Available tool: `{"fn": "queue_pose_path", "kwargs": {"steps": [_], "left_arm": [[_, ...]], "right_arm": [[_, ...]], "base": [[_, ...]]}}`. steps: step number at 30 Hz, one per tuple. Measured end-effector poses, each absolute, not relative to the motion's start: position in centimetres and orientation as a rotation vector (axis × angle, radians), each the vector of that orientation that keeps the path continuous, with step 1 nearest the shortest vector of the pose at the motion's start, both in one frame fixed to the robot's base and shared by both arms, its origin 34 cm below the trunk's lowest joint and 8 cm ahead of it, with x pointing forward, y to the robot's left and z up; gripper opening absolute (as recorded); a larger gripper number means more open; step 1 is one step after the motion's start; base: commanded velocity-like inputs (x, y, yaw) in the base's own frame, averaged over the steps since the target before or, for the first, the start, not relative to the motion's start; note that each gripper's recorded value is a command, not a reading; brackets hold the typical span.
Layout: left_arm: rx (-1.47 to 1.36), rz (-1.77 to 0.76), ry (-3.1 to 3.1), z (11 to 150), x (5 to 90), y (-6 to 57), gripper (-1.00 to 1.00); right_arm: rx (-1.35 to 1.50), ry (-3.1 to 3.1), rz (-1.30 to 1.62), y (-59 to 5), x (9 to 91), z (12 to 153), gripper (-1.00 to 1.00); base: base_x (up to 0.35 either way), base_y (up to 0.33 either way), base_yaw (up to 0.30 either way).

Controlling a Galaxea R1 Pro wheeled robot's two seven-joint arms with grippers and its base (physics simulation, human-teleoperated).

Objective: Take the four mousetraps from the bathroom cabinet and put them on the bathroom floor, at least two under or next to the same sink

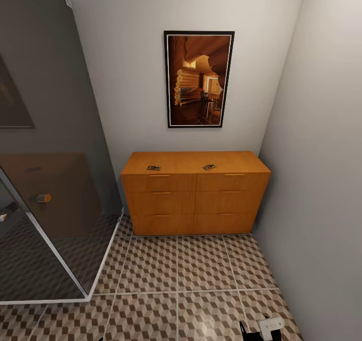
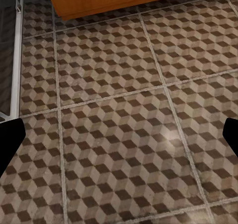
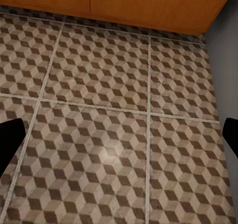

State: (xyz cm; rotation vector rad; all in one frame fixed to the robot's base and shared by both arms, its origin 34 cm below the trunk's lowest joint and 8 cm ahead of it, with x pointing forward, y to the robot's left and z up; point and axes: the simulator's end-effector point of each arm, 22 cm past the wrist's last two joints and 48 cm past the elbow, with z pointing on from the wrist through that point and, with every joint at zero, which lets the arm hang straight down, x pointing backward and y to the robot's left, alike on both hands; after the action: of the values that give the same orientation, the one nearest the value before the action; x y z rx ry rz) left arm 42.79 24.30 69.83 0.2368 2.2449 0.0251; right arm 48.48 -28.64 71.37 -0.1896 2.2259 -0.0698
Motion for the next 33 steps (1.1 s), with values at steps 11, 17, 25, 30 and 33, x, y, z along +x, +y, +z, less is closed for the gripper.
{"fn": "queue_pose_path", "kwargs": {"steps": [11,17,25,30,33], "left_arm": [[0.237,0.025,2.245,69.8,42.8,24.3,1.0],[0.237,0.024,2.245,69.8,42.8,24.3,1.0],[0.235,0.012,2.245,69.8,42.8,23.5,1.0],[0.228,-0.001,2.246,69.8,42.8,22.6,1.0],[0.229,-0.002,2.276,69.3,42.4,22.3,1.0]], "right_arm": [[-0.19,2.225,-0.07,-28.6,48.5,71.4,1.0],[-0.19,2.225,-0.07,-28.6,48.5,71.4,1.0],[-0.19,2.226,-0.07,-28.6,48.5,71.4,1.0],[-0.19,2.225,-0.069,-28.6,48.5,71.4,1.0],[-0.19,2.225,-0.067,-28.5,48.5,71.4,1.0]], "base": [[0.0,0.0,0.0],[0.0,0.0,0.0],[0.0,0.0,0.0],[0.0,0.0,0.0],[0.0,0.0,0.0]]}}
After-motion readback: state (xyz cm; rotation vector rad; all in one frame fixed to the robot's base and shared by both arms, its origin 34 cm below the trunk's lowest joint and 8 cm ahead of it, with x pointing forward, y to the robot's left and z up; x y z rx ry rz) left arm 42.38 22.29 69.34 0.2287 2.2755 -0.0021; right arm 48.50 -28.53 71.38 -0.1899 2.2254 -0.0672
